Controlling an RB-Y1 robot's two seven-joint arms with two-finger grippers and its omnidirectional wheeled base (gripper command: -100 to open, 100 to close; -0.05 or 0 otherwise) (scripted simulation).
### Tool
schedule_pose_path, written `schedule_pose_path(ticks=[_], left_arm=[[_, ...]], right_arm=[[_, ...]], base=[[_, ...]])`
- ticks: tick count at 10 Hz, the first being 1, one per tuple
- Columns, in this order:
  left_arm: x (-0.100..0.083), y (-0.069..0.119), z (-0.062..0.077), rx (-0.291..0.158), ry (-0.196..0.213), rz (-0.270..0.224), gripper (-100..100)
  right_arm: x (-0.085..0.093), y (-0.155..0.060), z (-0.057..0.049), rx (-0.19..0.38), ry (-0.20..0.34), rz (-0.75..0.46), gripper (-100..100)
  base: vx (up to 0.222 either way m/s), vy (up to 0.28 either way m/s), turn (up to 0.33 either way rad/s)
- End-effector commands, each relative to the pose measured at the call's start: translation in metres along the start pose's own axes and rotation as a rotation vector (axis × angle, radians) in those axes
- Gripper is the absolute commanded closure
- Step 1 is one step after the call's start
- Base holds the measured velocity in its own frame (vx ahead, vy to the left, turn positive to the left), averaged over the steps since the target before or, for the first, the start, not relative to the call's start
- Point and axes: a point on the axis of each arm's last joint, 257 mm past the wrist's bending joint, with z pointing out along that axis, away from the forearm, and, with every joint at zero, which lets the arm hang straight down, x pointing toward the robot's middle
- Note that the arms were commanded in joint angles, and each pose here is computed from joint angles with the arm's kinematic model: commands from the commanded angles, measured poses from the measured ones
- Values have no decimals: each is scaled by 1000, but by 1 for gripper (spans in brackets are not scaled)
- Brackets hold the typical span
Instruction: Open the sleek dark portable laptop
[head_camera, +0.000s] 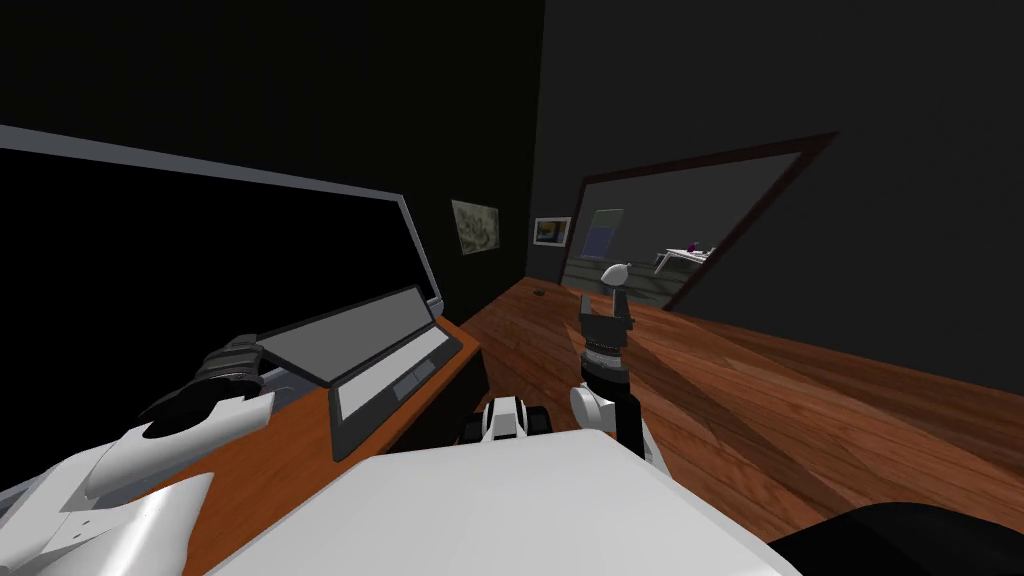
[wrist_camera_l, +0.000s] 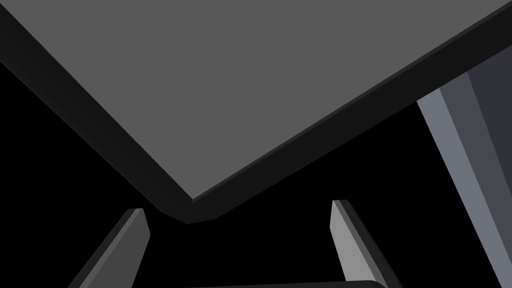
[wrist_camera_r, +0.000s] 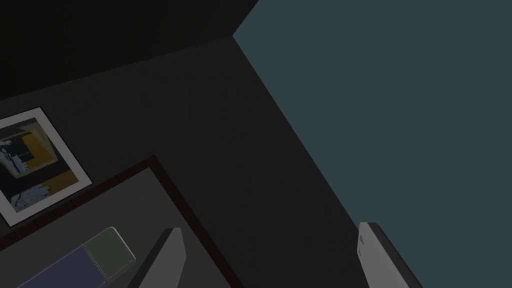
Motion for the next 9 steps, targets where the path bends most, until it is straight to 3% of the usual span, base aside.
schedule_pose_path(ticks=[1,3,4,5,8,9], left_arm=[[-13,5,4,-29,-46,0,-100],[-20,9,6,-50,-76,-1,-100],[-19,7,5,-44,-68,-1,-100],[-15,6,5,-36,-56,0,100],[1,-1,0,3,7,1,100],[-9,-9,2,19,-17,3,100]], right_arm=[[0,0,0,0,0,0,0],[0,0,0,0,0,0,0],[0,0,0,0,0,0,0],[0,0,0,0,0,0,0],[0,0,0,0,0,0,0],[0,0,0,0,0,0,0]], base=[[-111,84,-248],[-105,75,-211],[-40,28,-28],[47,-18,186],[115,-86,273],[43,-65,81]])
